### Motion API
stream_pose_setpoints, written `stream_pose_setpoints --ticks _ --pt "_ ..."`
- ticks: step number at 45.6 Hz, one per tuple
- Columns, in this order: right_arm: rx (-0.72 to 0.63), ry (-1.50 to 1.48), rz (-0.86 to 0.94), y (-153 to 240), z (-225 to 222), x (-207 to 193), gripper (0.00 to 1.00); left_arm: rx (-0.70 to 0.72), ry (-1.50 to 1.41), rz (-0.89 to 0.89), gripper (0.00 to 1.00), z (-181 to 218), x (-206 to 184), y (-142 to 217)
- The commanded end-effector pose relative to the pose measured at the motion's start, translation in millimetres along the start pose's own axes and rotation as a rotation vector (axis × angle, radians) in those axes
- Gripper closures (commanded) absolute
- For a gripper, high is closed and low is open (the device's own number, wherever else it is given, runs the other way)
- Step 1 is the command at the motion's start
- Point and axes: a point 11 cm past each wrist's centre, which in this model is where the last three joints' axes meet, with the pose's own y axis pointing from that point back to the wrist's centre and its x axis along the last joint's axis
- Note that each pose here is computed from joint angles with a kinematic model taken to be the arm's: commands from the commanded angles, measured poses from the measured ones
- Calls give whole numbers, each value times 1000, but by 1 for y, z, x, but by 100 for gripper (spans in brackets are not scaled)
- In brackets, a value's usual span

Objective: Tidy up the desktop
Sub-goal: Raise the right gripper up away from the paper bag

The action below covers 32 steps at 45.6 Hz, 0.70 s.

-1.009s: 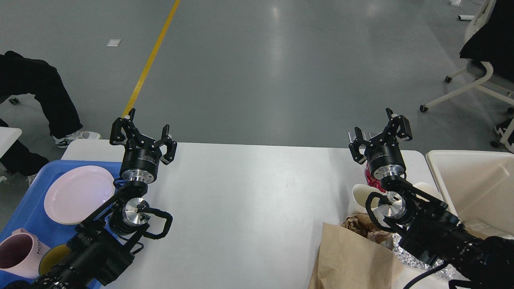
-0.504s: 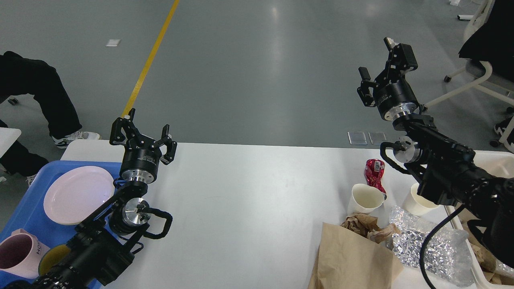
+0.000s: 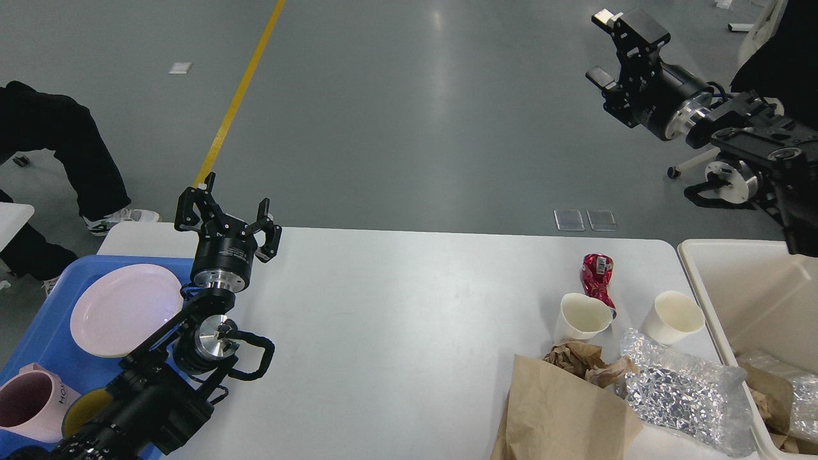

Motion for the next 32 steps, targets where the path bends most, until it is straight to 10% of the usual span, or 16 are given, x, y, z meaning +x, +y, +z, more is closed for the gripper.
stream_pose_setpoints --ticks 1,16,32 --pt "-206 49 -159 33 36 -28 0 -1 0 0 4 0 0 0" --pt "-318 212 -114 73 6 31 0 -1 0 0 4 0 0 0" --pt "-436 413 -456 57 -4 -11 0 1 0 0 4 0 0 0"
